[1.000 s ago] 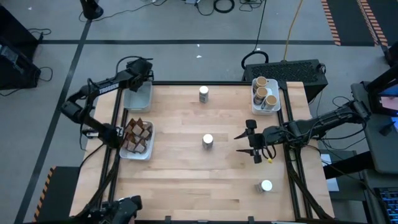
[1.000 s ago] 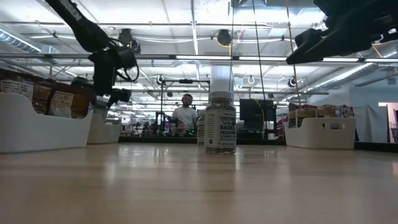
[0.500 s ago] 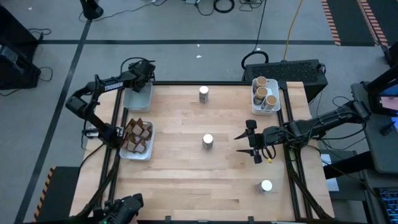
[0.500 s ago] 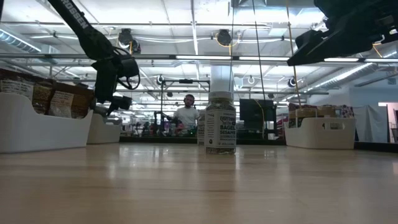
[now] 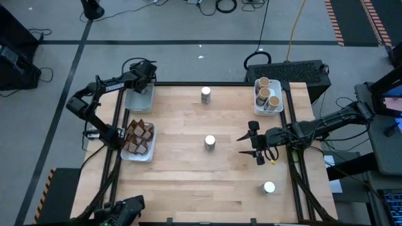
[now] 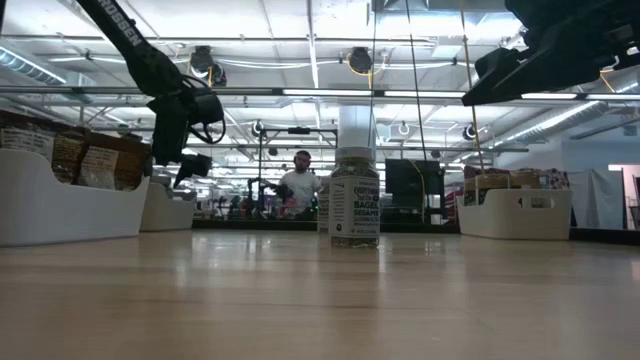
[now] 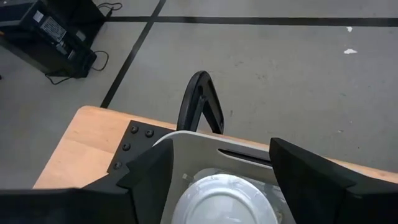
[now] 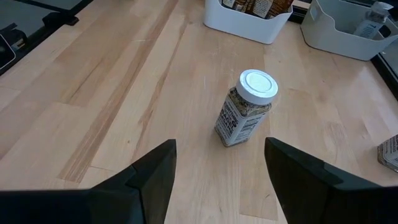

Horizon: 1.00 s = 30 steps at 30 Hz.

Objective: Sort spices by type
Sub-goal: Put the white seasoning bottle into the gray bin

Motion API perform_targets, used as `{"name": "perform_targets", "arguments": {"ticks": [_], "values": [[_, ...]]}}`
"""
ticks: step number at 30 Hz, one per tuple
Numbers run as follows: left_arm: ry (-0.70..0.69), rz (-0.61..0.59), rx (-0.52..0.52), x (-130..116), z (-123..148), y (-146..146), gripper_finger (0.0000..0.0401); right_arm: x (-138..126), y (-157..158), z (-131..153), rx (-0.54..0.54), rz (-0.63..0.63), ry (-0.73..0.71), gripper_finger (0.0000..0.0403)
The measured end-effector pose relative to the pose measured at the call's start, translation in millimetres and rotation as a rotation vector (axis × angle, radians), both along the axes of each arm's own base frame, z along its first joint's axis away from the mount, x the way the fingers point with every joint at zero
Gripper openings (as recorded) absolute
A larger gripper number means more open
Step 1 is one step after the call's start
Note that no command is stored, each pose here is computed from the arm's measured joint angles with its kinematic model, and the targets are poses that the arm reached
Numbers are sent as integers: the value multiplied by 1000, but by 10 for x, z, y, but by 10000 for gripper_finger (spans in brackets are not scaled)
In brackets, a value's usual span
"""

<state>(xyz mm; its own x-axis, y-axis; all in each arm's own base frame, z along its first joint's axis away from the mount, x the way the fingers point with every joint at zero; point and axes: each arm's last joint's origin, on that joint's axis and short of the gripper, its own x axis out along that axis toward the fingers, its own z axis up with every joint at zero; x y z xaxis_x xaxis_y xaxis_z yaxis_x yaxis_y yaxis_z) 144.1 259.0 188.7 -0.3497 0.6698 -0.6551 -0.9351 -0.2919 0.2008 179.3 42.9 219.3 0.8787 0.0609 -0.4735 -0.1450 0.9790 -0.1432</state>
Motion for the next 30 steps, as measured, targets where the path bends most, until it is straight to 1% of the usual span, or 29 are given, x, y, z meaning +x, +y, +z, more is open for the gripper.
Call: {"name": "perform_targets", "arguments": {"ticks": [7,11,16,19,23,27,30], "values": [[17,-13,-2,1,4,4,272,0,0,0,0,0,0,226],[51,-29,-2,3,28,13,272,0,0,0,0,0,0,226],[78,-88,13,57,198,60,272,1,0,2,1,0,-3,226],[55,-119,61,127,369,42,272,3,1,6,2,0,-7,226],[33,-215,111,238,617,-16,273,5,2,11,3,0,-12,226],[-24,-373,145,385,780,-116,273,5,6,11,10,13,-11,226],[-103,-493,164,518,840,-195,273,5,7,11,10,13,-11,226]]}}
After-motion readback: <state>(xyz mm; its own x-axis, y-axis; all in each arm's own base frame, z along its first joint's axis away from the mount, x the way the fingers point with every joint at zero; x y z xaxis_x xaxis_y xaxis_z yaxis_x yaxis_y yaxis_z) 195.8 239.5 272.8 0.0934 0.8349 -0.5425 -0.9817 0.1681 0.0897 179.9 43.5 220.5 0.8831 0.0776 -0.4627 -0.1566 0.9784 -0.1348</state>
